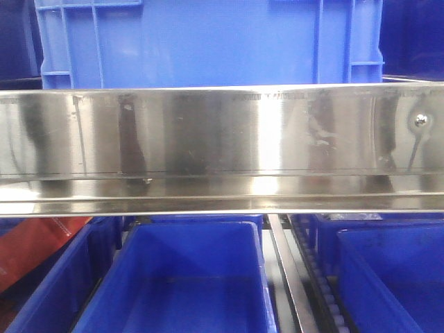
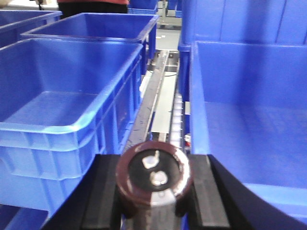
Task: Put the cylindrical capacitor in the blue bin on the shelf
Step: 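Open the left gripper to drop the orange capacitor into a blue bin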
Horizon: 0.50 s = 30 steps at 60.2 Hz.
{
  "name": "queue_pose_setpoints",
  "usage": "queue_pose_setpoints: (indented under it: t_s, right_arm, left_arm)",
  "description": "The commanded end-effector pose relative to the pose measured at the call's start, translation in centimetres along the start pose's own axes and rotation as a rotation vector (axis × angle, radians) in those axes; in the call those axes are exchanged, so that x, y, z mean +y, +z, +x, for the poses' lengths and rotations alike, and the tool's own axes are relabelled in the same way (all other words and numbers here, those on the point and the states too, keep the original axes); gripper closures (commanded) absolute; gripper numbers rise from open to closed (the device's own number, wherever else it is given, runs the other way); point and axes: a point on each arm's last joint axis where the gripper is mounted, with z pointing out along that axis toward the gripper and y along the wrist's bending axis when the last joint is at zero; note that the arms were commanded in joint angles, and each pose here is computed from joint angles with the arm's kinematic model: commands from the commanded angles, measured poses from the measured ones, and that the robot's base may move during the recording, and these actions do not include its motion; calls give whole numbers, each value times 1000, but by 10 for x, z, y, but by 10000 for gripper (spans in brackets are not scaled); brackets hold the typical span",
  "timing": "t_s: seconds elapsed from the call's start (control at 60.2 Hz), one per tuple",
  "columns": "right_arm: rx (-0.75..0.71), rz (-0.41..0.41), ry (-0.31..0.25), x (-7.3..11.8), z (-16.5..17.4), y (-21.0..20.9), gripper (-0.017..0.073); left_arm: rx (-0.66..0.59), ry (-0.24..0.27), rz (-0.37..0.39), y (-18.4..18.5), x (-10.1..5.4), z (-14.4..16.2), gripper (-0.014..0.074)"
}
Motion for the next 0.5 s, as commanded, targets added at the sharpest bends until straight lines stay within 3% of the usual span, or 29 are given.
queue_pose_setpoints:
  t_s: [0.0, 0.216, 0.482]
  right_arm:
    - [-47, 0, 0, 0, -5, -3, 690]
    - [-51, 0, 0, 0, -5, -3, 690]
    - [-51, 0, 0, 0, -5, -3, 690]
  left_arm:
    - [-70, 26, 42, 13, -10, -31, 704]
    - [-90, 31, 75, 80, -25, -77, 704]
    - [29, -8, 143, 166, -43, -65, 704]
